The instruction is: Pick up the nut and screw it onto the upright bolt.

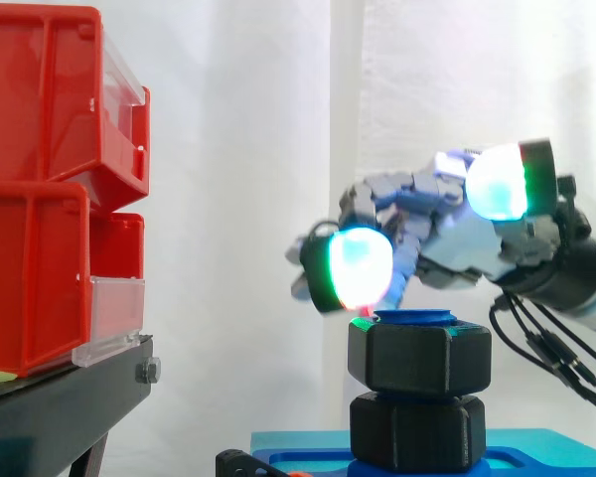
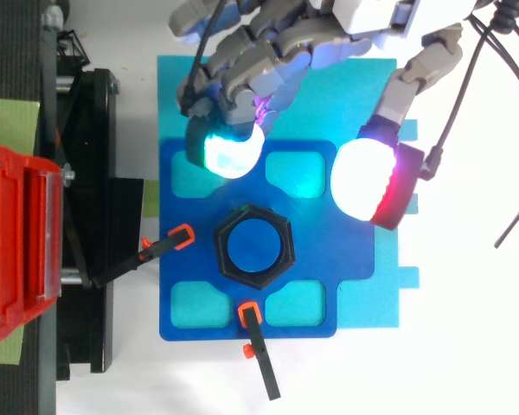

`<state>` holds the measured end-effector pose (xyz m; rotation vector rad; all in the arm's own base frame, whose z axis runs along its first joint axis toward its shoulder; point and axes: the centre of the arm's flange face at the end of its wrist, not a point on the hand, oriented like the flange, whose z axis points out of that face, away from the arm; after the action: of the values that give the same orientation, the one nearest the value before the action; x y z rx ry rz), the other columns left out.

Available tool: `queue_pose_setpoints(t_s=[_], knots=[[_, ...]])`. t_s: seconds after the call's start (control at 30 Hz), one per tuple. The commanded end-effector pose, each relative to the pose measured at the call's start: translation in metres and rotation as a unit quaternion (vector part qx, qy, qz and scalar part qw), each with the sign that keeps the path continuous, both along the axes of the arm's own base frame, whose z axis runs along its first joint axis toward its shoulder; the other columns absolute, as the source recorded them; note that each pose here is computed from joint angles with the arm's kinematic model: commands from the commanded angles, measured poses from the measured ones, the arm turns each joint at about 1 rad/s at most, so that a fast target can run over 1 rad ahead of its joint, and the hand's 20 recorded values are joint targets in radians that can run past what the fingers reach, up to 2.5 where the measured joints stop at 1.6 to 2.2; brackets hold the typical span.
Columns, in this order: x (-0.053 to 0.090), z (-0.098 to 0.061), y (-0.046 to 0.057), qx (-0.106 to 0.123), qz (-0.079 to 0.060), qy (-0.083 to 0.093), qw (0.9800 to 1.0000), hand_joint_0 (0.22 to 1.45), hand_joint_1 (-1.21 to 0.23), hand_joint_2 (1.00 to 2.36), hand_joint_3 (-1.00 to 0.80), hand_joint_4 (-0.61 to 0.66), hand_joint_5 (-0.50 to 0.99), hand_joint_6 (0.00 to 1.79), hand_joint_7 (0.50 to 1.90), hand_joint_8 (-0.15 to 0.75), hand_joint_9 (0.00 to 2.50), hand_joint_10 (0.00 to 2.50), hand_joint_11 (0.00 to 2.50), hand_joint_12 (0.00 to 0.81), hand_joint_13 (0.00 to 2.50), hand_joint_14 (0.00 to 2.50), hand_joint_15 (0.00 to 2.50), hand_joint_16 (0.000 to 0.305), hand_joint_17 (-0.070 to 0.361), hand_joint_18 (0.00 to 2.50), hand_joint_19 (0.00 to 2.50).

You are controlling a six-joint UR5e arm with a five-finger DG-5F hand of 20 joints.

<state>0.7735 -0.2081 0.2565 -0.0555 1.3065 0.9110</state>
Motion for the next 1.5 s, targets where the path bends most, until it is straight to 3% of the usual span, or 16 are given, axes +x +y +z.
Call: queue_pose_setpoints(t_s=[0.0, 0.17, 0.3, 0.47, 0.5, 0.7, 0.8, 0.83, 1.0, 1.27, 1.47], knots=[[0.006, 0.019, 0.0, 0.0, 0.011, -0.005, 0.9999, 0.5, -0.3, 1.0, -0.5, 0.24, -0.1, 0.5, 0.81, 0.247, 1.02, 0.0, 0.0, 0.215, 0.57, 0.0, 0.0, 0.015, 0.034, 0.21, 0.0], [0.009, 0.023, 0.005, 0.004, 0.017, -0.01, 0.9998, 0.49, -0.3, 1.0, -0.5, 0.23, -0.11, 0.5, 0.73, 0.238, 0.97, 0.0, 0.0, 0.224, 0.54, 0.0, 0.0, 0.016, 0.036, 0.18, 0.0], [0.009, 0.004, 0.024, 0.021, 0.011, 0.01, 0.9997, 0.49, -0.3, 1.0, -0.5, 0.23, -0.12, 0.5, 0.71, 0.233, 0.95, 0.0, 0.0, 0.225, 0.53, 0.0, 0.0, 0.016, 0.037, 0.17, 0.0], [0.013, 0.003, 0.041, 0.027, 0.015, 0.012, 0.9994, 0.49, -0.29, 1.0, -0.5, 0.22, -0.12, 0.5, 0.71, 0.233, 0.93, 0.0, 0.0, 0.231, 0.52, 0.0, 0.0, 0.018, 0.04, 0.16, 0.0], [0.015, 0.002, 0.049, 0.025, 0.02, 0.012, 0.9994, 0.49, -0.29, 1.0, -0.5, 0.22, -0.12, 0.5, 0.71, 0.234, 0.93, 0.0, 0.0, 0.231, 0.52, 0.0, 0.0, 0.018, 0.04, 0.16, 0.0], [0.017, 0.004, 0.055, 0.019, 0.021, -0.003, 0.9996, 0.48, -0.29, 1.0, -0.5, 0.21, -0.13, 0.5, 0.7, 0.224, 0.86, 0.0, 0.0, 0.229, 0.46, 0.0, 0.0, 0.018, 0.04, 0.11, 0.0], [0.019, 0.005, 0.057, 0.017, 0.023, -0.013, 0.9995, 0.47, -0.29, 1.0, -0.5, 0.18, -0.16, 0.5, 0.65, 0.215, 0.71, 0.0, 0.0, 0.237, 0.33, 0.0, 0.0, 0.02, 0.045, 0.0, 0.0], [0.021, -0.006, 0.057, 0.018, 0.023, -0.009, 0.9995, 0.47, -0.29, 1.0, -0.5, 0.17, -0.16, 0.5, 0.64, 0.211, 0.66, 0.0, 0.0, 0.242, 0.31, 0.0, 0.0, 0.021, 0.047, 0.0, 0.0], [0.025, -0.012, 0.059, 0.018, 0.025, -0.018, 0.9994, 0.46, -0.29, 1.0, -0.5, 0.14, -0.18, 0.5, 0.6, 0.21, 0.51, 0.0, 0.0, 0.255, 0.22, 0.0, 0.0, 0.025, 0.056, 0.0, 0.0], [0.02, -0.027, 0.067, 0.018, 0.026, -0.001, 0.9995, 0.44, -0.25, 1.0, -0.5, 0.1, -0.21, 0.5, 0.55, 0.168, 0.22, 0.0, 0.0, 0.274, 0.0, 0.0, 0.0, 0.032, 0.071, 0.0, 0.0], [0.017, -0.035, 0.068, 0.018, 0.026, 0.004, 0.9995, 0.43, -0.22, 1.0, -0.5, 0.08, -0.23, 0.5, 0.53, 0.149, 0.07, 0.0, 0.0, 0.282, 0.0, 0.0, 0.0, 0.036, 0.081, 0.0, 0.0]])
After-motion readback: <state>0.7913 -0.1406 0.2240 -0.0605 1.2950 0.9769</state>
